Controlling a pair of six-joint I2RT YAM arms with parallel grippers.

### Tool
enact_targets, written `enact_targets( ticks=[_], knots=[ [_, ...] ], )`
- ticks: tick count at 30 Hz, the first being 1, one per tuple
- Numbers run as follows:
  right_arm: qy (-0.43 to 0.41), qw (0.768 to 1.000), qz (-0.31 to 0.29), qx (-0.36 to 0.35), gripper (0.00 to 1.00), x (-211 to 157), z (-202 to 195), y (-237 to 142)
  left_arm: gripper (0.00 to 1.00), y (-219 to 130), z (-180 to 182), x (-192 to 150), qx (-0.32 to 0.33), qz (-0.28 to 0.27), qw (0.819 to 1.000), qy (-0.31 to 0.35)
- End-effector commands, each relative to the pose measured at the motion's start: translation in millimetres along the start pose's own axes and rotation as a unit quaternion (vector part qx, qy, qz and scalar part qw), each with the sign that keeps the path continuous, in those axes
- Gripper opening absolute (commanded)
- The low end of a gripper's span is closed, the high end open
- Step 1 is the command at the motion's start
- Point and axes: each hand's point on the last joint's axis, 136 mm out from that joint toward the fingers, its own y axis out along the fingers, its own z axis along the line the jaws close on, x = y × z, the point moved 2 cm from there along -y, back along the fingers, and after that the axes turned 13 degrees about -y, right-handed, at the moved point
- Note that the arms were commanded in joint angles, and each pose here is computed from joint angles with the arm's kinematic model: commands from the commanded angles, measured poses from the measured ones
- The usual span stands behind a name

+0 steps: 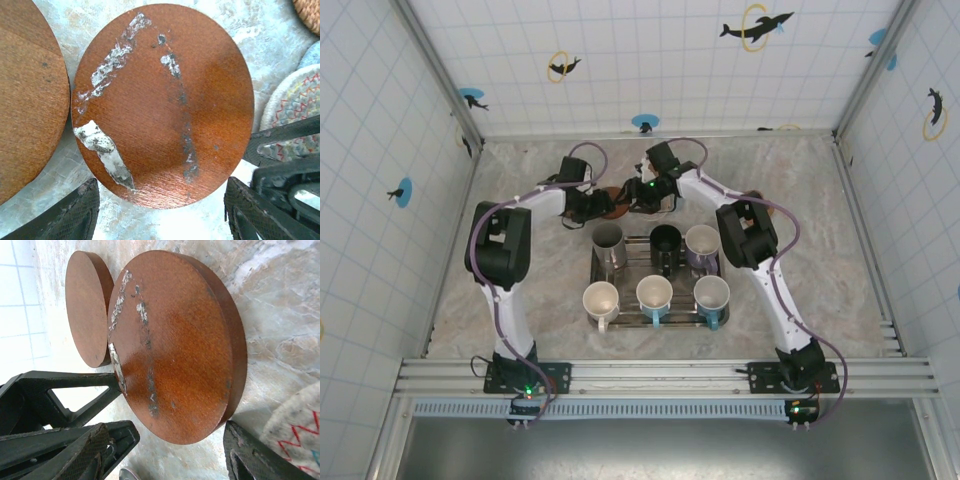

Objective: Place the cup by the coaster

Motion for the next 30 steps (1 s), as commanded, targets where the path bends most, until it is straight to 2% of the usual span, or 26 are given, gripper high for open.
enact_targets(
  ticks=[1,15,22,25,30],
  knots=[
    [-0.033,0.999,-0.033,0.021,0.63,22,30,-24,0.67,-30,-30,7,-0.044,-0.019,0.999,0.021],
    [-0.06,0.994,-0.078,0.042,0.64,46,62,-76,0.67,-81,-55,15,-0.074,-0.065,0.994,0.045],
    [-0.057,0.992,-0.109,0.016,0.61,54,43,-116,0.67,-96,-80,19,-0.101,-0.068,0.989,0.084],
    [-0.049,0.992,-0.118,-0.003,0.57,53,26,-133,0.66,-97,-91,23,-0.105,-0.068,0.987,0.099],
    [-0.028,0.991,-0.128,-0.029,0.36,51,-9,-152,0.62,-92,-115,25,-0.114,-0.059,0.984,0.123]
  ],
)
